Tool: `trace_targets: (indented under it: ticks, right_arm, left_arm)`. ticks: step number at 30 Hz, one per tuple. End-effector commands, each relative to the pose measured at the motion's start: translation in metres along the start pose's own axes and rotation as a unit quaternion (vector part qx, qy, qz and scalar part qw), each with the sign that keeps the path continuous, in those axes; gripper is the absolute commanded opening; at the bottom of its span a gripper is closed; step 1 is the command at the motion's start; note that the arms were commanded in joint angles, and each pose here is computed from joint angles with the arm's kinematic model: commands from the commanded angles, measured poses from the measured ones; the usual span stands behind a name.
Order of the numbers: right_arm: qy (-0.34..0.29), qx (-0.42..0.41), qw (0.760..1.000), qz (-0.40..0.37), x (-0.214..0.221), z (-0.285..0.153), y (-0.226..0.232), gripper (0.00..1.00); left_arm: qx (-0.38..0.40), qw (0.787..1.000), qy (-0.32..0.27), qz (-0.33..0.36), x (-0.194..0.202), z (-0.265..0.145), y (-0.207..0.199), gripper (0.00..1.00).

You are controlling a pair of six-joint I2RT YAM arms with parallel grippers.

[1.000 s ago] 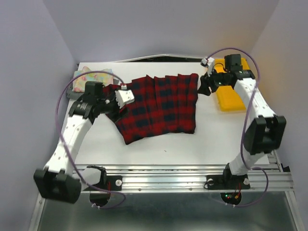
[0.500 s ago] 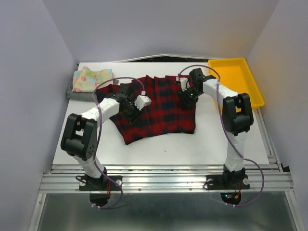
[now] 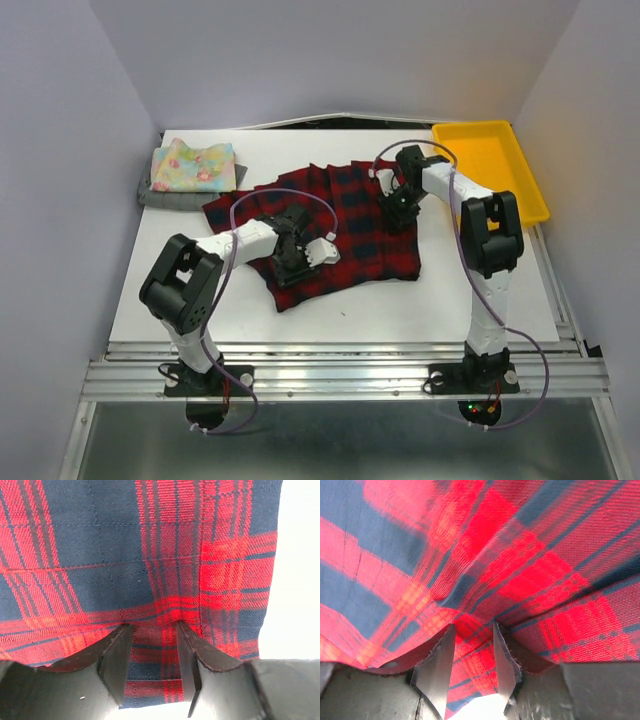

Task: Fold and stack the skirts

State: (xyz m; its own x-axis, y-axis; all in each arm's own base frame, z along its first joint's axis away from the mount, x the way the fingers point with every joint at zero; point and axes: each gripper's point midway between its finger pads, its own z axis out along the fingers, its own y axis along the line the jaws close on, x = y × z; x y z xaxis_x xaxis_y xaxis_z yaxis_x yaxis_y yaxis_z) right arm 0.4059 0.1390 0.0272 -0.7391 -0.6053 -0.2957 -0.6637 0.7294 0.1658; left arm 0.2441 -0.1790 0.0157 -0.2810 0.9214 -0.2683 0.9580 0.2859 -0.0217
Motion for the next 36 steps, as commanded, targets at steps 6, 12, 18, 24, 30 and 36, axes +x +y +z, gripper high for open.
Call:
trace_targets:
  ticks: [6,12,18,24,30,36]
  right_arm:
    - [0.173,-0.074,0.982,-0.023,0.144,-0.026,0.062,0.41]
    - [0.166,-0.225,0.956,-0.084,0.137,-0.057,0.155,0.42]
    - [0.009,-0.277,0.959,-0.056,0.015,-0.104,0.179,0.56]
    - [-0.066,-0.155,0.985,-0.047,-0.022,-0.126,0.090,0.52]
    - [0.046,-0.063,0.994,-0.073,0.046,-0.088,0.020,0.44]
    - [0.120,-0.055,0.988,-0.085,0.113,-0.054,0.018,0.44]
  left_arm:
    - [-0.007,0.992,-0.010,-0.124,-0.006,0.000,0.083,0.50]
    - [-0.066,0.980,-0.079,-0.169,-0.048,-0.030,0.157,0.58]
    - [-0.154,0.955,-0.163,-0.192,-0.097,-0.097,0.213,0.65]
    - [-0.082,0.967,-0.169,-0.173,-0.091,-0.109,0.153,0.64]
    - [-0.004,0.972,-0.133,-0.192,-0.067,-0.071,0.082,0.61]
    - [0.045,0.968,-0.091,-0.230,-0.050,-0.026,0.055,0.61]
